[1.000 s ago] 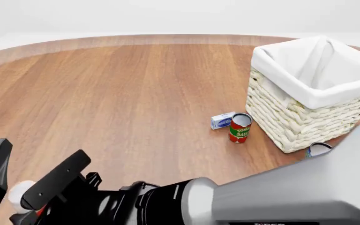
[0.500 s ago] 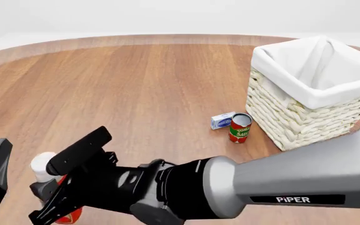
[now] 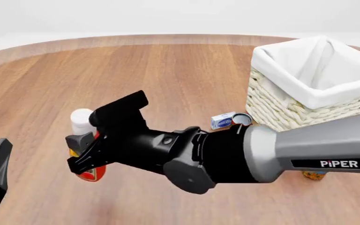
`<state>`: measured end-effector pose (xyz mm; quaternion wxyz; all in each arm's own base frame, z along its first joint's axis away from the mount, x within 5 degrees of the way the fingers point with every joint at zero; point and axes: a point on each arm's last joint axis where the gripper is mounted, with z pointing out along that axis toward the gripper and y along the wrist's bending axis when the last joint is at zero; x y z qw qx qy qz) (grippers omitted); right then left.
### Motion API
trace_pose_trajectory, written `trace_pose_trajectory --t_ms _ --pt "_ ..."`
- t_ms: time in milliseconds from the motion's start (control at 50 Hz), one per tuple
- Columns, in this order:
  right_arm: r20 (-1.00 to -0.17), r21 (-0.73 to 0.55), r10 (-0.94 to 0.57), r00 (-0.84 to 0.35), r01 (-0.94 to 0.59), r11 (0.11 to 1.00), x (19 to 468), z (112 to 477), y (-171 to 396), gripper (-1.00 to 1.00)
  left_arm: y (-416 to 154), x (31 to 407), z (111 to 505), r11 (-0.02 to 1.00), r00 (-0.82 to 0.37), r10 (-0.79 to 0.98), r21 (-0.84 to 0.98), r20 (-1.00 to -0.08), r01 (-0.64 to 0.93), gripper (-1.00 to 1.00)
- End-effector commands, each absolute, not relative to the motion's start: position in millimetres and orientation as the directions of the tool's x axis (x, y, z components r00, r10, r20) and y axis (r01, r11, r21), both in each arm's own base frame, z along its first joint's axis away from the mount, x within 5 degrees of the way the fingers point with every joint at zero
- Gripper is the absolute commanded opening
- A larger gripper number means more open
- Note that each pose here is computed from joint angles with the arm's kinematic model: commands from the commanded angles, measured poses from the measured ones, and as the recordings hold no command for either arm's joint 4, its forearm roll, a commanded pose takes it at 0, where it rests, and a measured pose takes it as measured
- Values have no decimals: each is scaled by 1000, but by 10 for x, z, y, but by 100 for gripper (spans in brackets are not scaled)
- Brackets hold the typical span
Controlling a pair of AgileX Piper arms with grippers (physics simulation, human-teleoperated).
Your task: Pick up the ketchup, and put it in the basket.
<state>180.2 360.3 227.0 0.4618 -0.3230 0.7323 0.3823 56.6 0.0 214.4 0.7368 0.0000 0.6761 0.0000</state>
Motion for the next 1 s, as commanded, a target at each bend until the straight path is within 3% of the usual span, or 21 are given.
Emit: trace_pose_trajectory --t_ms 20,620,1000 --pt "-930 285 -45 -366 -790 542 1975 2463 3373 -100 0 566 2144 1000 86 0 0 -996 0 100" --pt "-947 283 60 -316 -730 622 2265 2758 2917 -100 0 566 2144 1000 86 0 0 -996 0 100" --pt "-958 277 156 -240 -640 716 2534 2949 2361 -100 0 566 2144 1000 86 0 0 -996 0 100"
